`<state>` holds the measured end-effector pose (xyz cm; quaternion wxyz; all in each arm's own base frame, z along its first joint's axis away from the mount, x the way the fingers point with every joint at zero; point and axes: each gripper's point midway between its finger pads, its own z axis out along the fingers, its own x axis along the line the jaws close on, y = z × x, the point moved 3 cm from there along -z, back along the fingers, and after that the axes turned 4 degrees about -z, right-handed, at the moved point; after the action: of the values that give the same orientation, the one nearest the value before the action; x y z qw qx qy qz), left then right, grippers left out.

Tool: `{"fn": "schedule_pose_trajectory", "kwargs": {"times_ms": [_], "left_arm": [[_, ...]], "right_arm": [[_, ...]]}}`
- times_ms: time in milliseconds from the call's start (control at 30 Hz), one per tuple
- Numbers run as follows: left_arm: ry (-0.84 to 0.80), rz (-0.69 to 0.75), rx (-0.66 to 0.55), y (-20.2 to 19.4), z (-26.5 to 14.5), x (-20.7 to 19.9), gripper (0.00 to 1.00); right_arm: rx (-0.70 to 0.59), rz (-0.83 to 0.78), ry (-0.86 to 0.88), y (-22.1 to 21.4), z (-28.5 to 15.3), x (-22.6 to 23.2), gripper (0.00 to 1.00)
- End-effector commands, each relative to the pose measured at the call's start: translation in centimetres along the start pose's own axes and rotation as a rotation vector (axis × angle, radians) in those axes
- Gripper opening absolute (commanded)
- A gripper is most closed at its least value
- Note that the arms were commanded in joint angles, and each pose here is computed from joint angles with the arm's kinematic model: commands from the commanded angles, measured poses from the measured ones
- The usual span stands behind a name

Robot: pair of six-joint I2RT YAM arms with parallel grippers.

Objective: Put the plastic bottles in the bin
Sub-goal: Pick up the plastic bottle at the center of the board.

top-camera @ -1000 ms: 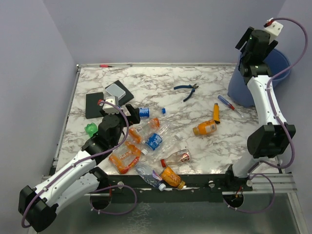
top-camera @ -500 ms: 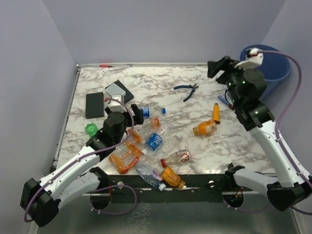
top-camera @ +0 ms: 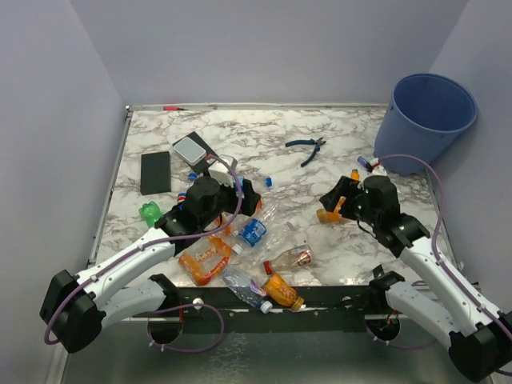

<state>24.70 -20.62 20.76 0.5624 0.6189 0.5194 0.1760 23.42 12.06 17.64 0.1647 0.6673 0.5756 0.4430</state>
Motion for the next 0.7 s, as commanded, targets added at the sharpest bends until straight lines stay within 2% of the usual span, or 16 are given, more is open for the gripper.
{"fn": "schedule_pose_trajectory", "kwargs": {"times_ms": [0,67,267,367,433,533,667], "left_arm": [[-0.209,0.085,0.123,-2.2,0.1,-4.1,0.99],[-0.230,0.096,0.137,-2.7,-0.1,-4.7,0.99],[-0.169,0.110,0.070,-1.8,-0.7,-4.0,0.99],[-0.137,0.109,0.039,-1.2,-0.9,-3.5,0.99],[-0.126,0.107,0.030,-1.1,-1.0,-3.4,0.99],[-0.112,0.104,0.023,-1.0,-1.0,-3.2,0.99],[-0.106,0.096,0.015,-0.8,-1.1,-3.1,0.99]], "right_arm": [[0.058,0.195,-0.015,-2.7,-0.8,-0.5,0.80],[0.070,0.280,-0.057,-4.2,-0.6,-1.4,0.81],[-0.046,0.506,-0.130,-5.6,0.2,-3.8,0.85],[-0.093,0.635,-0.181,-5.9,0.8,-4.8,0.93],[-0.138,0.679,-0.196,-5.3,1.3,-5.1,0.99],[-0.188,0.723,-0.245,-4.5,2.1,-5.7,1.00],[-0.179,0.735,-0.330,-4.9,3.4,-6.6,1.00]]}}
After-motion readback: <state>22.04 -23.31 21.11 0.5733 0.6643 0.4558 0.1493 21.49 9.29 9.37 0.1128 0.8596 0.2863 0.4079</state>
